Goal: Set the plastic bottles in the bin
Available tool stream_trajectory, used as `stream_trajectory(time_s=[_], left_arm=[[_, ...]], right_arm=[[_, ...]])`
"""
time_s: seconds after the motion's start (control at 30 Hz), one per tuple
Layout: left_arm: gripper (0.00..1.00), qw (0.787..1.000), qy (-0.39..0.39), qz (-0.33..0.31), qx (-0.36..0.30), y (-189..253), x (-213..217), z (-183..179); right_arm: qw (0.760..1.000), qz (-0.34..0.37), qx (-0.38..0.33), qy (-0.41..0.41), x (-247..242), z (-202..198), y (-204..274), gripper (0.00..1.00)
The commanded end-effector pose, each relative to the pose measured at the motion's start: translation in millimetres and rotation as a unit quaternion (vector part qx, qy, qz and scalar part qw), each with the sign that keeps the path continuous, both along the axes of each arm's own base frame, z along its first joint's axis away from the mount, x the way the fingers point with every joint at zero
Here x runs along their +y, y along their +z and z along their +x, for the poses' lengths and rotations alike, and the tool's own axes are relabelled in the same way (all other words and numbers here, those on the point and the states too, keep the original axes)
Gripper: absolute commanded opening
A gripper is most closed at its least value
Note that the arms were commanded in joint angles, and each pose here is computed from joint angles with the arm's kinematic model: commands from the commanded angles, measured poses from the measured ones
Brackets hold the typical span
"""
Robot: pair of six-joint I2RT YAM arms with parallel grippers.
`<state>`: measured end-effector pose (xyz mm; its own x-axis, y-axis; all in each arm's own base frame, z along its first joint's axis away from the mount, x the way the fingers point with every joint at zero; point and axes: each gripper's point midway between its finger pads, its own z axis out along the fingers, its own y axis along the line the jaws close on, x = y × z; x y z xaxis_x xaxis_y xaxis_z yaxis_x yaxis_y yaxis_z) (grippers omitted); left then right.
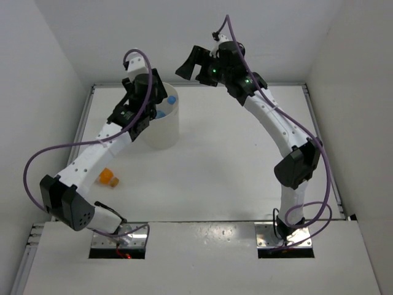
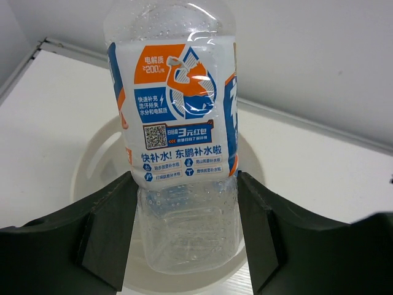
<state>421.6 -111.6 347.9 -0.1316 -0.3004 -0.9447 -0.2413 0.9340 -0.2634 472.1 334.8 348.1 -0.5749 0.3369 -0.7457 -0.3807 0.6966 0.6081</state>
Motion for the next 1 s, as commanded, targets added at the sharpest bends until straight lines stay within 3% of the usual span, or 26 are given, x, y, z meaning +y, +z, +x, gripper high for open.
stream_trajectory(time_s=[0.0,0.23,0.27,0.37,0.4,0.53,0.67,0.83,0.97], left_arm=[[0.44,0.998,0.033,0.023,-0.041,31.0,8.9,2.3],[0.54,0.996,0.06,0.053,-0.035,24.2,16.6,2.1],[0.65,0.996,0.058,0.062,-0.037,26.6,17.2,2.5],[0.81,0.995,0.055,0.081,-0.032,23.8,16.7,5.5],[0.95,0.994,0.063,0.089,-0.026,19.9,18.8,6.9],[0.96,0.992,0.072,0.099,-0.02,16.3,24.0,9.0],[1.0,0.99,0.11,0.074,-0.052,45.6,44.8,-8.1],[1.0,0.965,0.248,0.029,-0.075,60.3,124.5,-53.4],[1.0,0.95,0.311,-0.01,-0.029,20.8,185.9,-90.7]], right_arm=[[0.999,0.025,-0.031,-0.003,-12.2,-11.6,38.2,1.0],[0.999,0.024,-0.031,-0.018,-24.9,-8.5,39.6,1.0],[0.999,0.024,-0.031,-0.018,-24.9,-8.5,39.6,1.0],[0.999,0.024,-0.031,-0.018,-24.9,-8.5,39.6,1.0],[0.999,0.024,-0.031,-0.018,-24.9,-8.5,39.6,1.0],[0.999,0.02,-0.034,-0.026,-34.7,-4.8,40.0,1.0],[0.999,0.016,-0.026,-0.03,-39.3,-2.7,33.7,1.0],[0.999,0.016,-0.026,-0.03,-39.4,-2.6,33.7,1.0],[0.999,0.021,-0.022,-0.031,-41.6,-0.6,31.9,1.0]])
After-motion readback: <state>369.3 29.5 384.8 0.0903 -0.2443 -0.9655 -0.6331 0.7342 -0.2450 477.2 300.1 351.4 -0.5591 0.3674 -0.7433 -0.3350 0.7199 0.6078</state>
